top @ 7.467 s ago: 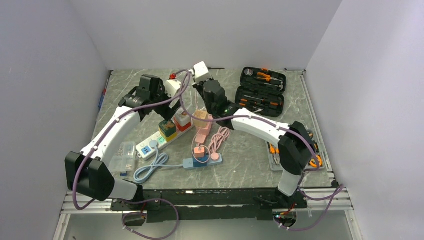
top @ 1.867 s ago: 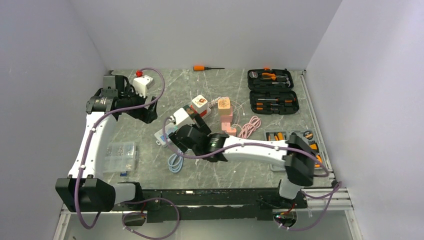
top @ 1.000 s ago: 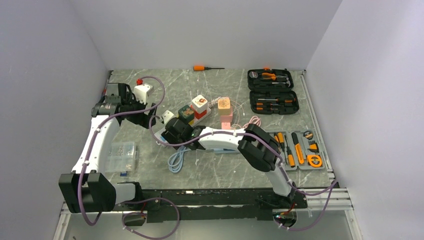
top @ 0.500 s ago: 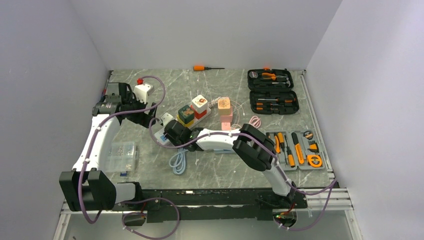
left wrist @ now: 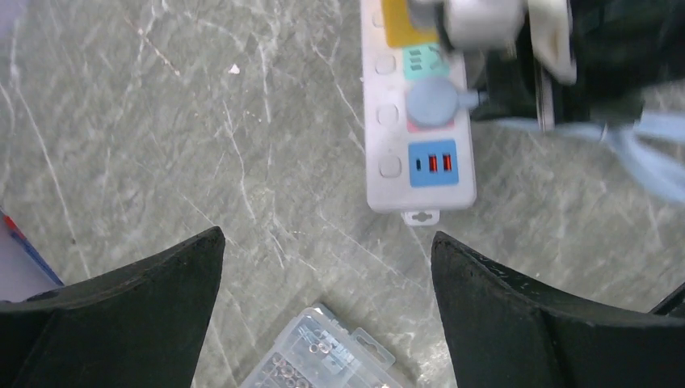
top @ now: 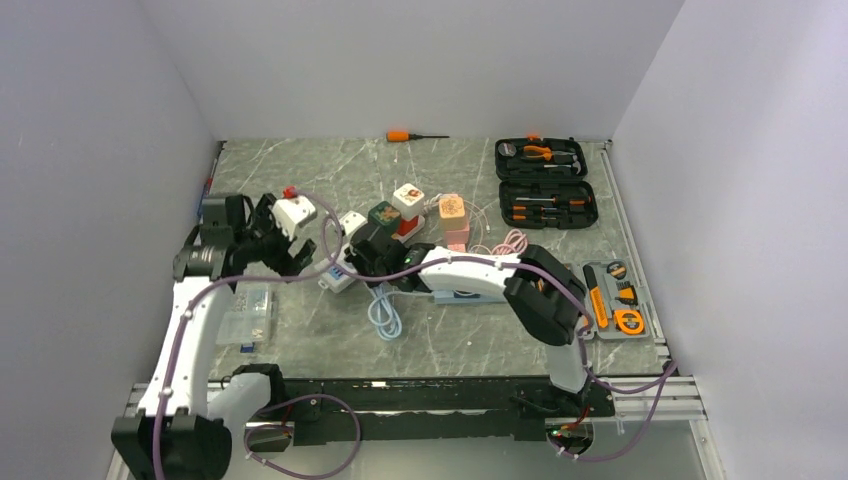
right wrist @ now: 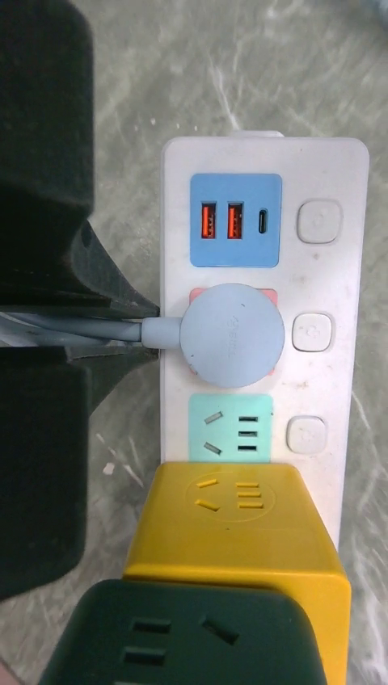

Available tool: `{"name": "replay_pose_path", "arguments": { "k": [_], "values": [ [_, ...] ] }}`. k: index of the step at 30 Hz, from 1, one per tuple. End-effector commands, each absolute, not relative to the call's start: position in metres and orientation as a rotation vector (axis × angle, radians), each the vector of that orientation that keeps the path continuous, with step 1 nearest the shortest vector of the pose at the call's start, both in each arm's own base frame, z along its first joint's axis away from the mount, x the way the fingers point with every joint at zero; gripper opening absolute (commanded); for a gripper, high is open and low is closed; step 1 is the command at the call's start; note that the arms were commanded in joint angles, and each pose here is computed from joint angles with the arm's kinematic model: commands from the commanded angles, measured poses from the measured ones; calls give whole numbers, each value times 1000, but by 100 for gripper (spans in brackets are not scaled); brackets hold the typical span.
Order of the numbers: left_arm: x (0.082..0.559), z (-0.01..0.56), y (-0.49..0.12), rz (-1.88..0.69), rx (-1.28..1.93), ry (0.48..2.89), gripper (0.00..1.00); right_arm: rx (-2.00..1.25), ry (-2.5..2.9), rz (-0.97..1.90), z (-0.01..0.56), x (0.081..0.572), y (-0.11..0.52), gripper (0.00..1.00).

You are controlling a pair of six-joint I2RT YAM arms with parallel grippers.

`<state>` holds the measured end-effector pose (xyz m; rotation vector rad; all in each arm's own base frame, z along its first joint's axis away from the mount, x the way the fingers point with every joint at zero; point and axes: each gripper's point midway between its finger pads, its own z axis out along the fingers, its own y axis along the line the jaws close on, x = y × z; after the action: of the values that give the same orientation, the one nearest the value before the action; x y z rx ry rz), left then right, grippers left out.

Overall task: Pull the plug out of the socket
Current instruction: Remove the plug from the socket.

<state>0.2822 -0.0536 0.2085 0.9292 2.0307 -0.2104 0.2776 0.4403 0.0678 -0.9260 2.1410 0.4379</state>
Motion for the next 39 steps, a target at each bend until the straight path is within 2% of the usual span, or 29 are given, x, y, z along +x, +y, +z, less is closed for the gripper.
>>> {"name": "replay_pose_path", "arguments": {
  "k": [1, 4, 11, 21, 29, 39],
  "values": [
    [273, 221, -60, -95, 1172, 1776, 99, -793, 1934, 629, 171, 294, 451, 0],
    [259, 223, -60, -20, 1286, 1677, 99, -793, 1913, 692, 186, 290, 451, 0],
    [212, 203, -82, 188, 1662, 1160, 99, -812, 1868, 769, 208, 280, 449, 0],
    [210, 184, -104, 321, 1716, 781, 99, -831, 1802, 853, 230, 265, 446, 0],
    [230, 181, -115, 416, 1686, 576, 99, -845, 1801, 876, 228, 258, 444, 0],
    [232, 164, -131, 401, 1727, 488, 98, -864, 1782, 920, 234, 252, 447, 0]
  ]
}}
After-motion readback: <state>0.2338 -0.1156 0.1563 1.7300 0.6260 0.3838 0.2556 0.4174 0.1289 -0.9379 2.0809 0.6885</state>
